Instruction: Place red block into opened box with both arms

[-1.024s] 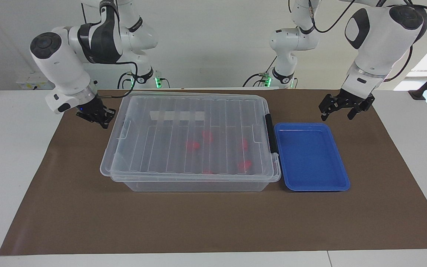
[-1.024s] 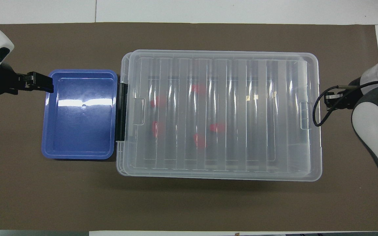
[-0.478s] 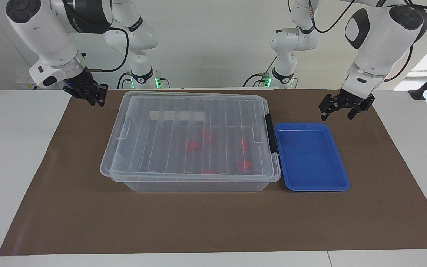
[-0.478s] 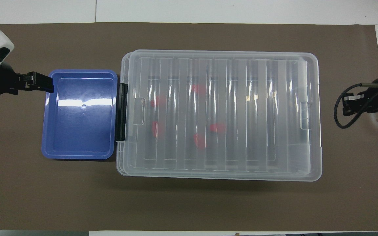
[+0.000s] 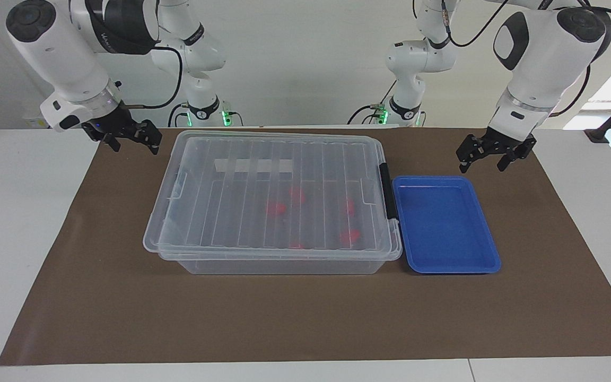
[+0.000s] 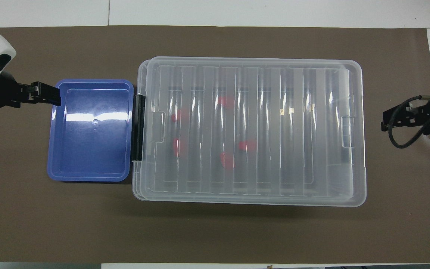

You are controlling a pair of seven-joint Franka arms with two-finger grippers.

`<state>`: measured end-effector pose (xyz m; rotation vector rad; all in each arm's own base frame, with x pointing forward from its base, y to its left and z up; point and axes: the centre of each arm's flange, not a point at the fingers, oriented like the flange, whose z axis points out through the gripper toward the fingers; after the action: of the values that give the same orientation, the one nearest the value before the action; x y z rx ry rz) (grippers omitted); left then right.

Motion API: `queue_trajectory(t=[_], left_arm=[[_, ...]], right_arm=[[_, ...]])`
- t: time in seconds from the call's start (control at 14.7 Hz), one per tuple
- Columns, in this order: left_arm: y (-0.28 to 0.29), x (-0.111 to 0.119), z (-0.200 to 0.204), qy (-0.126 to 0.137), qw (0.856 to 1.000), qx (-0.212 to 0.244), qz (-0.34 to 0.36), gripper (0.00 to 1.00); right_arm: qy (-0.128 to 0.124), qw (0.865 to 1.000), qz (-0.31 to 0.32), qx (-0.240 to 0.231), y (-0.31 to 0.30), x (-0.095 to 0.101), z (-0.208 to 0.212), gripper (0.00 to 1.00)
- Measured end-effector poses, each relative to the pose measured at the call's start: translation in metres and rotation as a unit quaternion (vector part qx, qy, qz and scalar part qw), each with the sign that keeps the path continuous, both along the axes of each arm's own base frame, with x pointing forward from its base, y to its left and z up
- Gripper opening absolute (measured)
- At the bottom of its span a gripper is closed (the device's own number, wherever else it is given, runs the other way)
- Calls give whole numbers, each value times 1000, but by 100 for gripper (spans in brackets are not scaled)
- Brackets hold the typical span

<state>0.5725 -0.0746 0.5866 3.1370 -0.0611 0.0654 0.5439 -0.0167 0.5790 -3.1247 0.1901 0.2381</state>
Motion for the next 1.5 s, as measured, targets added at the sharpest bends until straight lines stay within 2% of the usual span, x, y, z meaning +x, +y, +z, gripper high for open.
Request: queue_trajectory(t=[0.89, 1.3, 1.5], left_arm=[[0, 0, 0, 0, 1000, 0, 0, 100], [0, 0, 0, 0, 1000, 0, 0, 100], [0, 0, 0, 0, 1000, 0, 0, 100]], right_arm=[[-18, 1000, -5, -1, -6, 2, 16, 100], [-18, 1000, -14, -1, -18, 2, 16, 100], [-31, 999, -10, -1, -15, 5, 18, 100]])
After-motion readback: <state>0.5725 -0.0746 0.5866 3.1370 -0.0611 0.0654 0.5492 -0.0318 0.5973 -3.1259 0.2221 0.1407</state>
